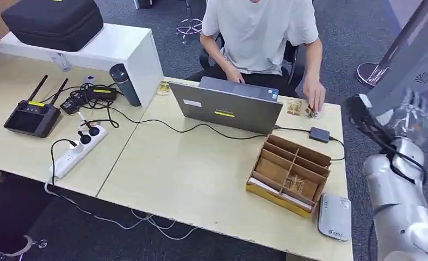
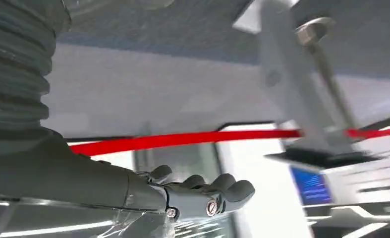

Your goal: Pass the card to the sensor for recognition and then transmit it.

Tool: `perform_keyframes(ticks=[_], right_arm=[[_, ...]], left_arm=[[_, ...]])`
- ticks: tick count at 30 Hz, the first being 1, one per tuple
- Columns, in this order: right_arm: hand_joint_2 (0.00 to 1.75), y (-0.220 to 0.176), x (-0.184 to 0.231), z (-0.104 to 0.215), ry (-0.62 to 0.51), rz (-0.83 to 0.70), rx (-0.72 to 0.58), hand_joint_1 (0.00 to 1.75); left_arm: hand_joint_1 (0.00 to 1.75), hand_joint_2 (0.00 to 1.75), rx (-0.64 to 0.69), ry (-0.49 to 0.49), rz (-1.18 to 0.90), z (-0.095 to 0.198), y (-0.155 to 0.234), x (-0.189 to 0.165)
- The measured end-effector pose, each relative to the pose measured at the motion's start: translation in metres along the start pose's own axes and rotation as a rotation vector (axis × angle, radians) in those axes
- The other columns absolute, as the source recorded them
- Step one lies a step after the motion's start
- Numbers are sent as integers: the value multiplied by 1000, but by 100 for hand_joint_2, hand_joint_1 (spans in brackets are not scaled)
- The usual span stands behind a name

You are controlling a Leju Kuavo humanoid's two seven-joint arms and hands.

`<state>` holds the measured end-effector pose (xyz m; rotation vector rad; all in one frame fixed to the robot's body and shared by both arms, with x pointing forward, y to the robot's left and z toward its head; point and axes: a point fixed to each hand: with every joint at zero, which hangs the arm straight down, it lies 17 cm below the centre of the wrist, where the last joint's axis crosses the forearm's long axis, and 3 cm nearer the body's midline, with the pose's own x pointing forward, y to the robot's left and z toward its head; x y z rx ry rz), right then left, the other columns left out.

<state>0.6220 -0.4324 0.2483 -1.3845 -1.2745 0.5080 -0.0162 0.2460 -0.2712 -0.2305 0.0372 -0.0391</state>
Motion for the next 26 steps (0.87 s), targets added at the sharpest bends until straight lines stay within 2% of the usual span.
perform_keyframes(ticks=[4,6,8,9,13,14,17,19,23,26], right_arm=[[175,-13,-130,2,167,62,-31,0],[175,-19,-208,19,269,112,-39,0],[175,-23,-288,51,385,146,-40,0],[175,-25,-324,71,433,161,-36,0],[175,-18,-440,169,630,202,20,0],[175,-14,-465,200,680,203,41,0],[175,3,-518,291,848,206,118,0],[175,22,-532,344,951,196,180,0],[175,74,-527,436,1099,147,336,0],[175,109,-507,479,1125,132,465,0]], left_arm=[[0,175,-16,-7,9,0,-3,-7],[0,175,-21,-11,10,0,-5,-9],[0,175,-23,-11,12,0,-6,-13],[0,0,-27,-12,12,-1,-9,-15],[0,0,-38,-6,3,-2,-16,-19],[0,175,-41,-9,0,-2,-18,-19],[0,175,-53,-15,-4,-3,-27,-18],[0,175,-59,-16,-11,-4,-33,-17],[0,175,-61,-22,-21,-5,-38,-12],[0,175,-61,-22,-29,-5,-39,-11]])
